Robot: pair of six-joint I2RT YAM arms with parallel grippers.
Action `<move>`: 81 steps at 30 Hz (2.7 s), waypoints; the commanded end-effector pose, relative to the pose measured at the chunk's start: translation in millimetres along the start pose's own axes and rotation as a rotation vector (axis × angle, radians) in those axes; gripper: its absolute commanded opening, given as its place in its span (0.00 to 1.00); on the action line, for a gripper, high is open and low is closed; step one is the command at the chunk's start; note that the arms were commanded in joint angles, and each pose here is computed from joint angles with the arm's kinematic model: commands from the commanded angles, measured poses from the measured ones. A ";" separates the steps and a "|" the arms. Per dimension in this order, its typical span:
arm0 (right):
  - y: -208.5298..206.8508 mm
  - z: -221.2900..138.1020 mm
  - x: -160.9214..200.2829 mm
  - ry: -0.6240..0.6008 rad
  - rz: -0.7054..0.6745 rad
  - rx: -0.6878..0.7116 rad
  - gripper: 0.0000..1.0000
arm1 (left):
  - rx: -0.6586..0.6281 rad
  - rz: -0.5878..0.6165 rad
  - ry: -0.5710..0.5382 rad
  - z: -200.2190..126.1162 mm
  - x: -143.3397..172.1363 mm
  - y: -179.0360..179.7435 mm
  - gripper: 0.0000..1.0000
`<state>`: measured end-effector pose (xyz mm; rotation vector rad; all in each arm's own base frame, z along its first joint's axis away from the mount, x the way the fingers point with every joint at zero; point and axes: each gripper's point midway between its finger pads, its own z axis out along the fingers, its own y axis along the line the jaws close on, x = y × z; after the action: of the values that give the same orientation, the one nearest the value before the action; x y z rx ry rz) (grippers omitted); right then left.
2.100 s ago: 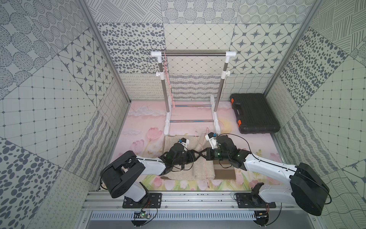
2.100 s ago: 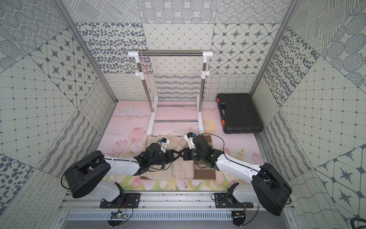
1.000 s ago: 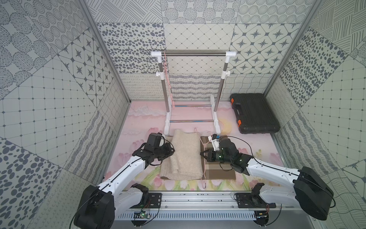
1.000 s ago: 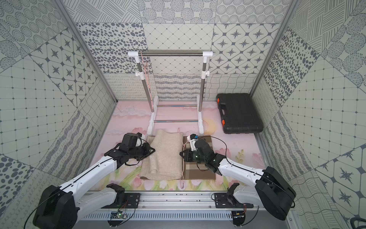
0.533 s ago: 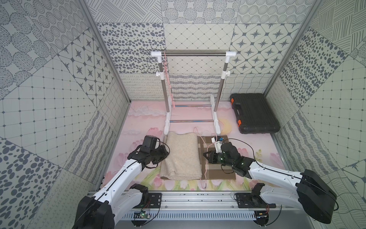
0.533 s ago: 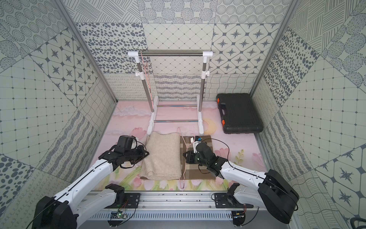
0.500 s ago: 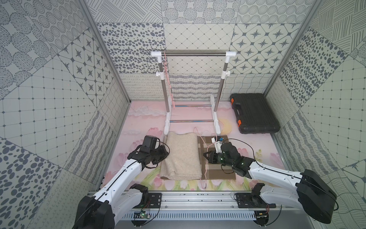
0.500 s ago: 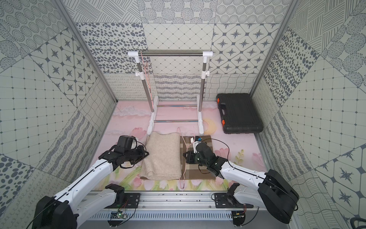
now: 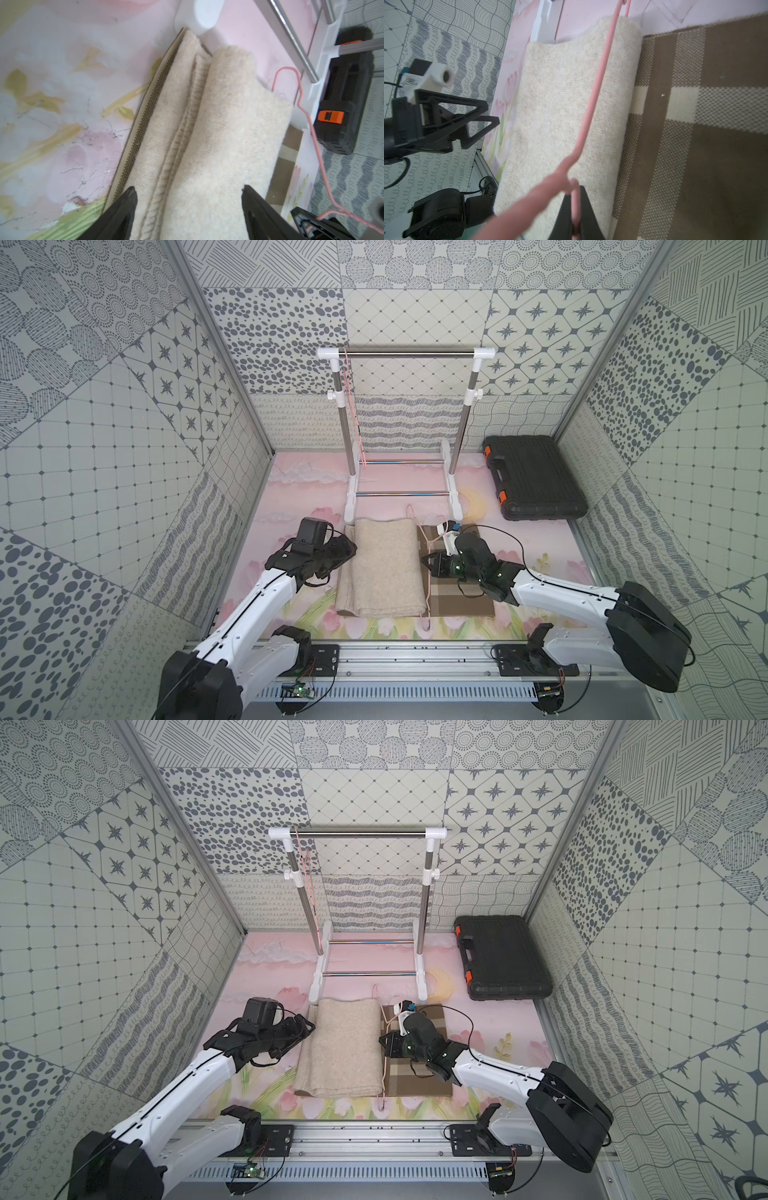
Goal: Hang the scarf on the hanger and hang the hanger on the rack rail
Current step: Pick up the hanger at the center of the board.
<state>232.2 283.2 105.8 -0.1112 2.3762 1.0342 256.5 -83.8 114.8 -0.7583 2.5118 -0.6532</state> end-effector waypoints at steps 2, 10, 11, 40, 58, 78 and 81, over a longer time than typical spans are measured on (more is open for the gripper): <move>-3.9 9.7 5.3 0.049 -0.021 0.025 0.00 | -0.151 -0.101 0.081 -30.8 48.9 29.8 0.80; -3.2 14.7 8.4 0.072 -0.028 0.019 0.00 | -0.318 -0.126 0.171 -26.7 104.1 77.7 0.75; -3.4 14.8 8.3 0.071 -0.028 0.020 0.00 | -0.320 -0.121 0.177 -23.5 106.4 79.1 0.75; -9.1 17.6 15.4 0.104 -0.023 0.037 0.00 | -0.139 -0.018 0.215 20.5 116.6 3.9 0.50; -11.7 15.3 15.4 0.099 -0.016 0.055 0.00 | -0.239 0.032 0.110 -23.3 86.2 25.8 0.00; -45.6 -1.0 31.1 0.076 0.028 0.148 0.00 | -0.308 -0.113 0.193 9.3 91.9 65.6 0.27; -38.8 1.9 25.8 0.080 0.010 0.141 0.00 | -0.300 -0.077 0.140 3.7 80.7 50.7 0.54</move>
<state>232.8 278.9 100.4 -0.0716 2.3789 1.0281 163.8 -89.6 55.8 -0.9789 2.7968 -0.3633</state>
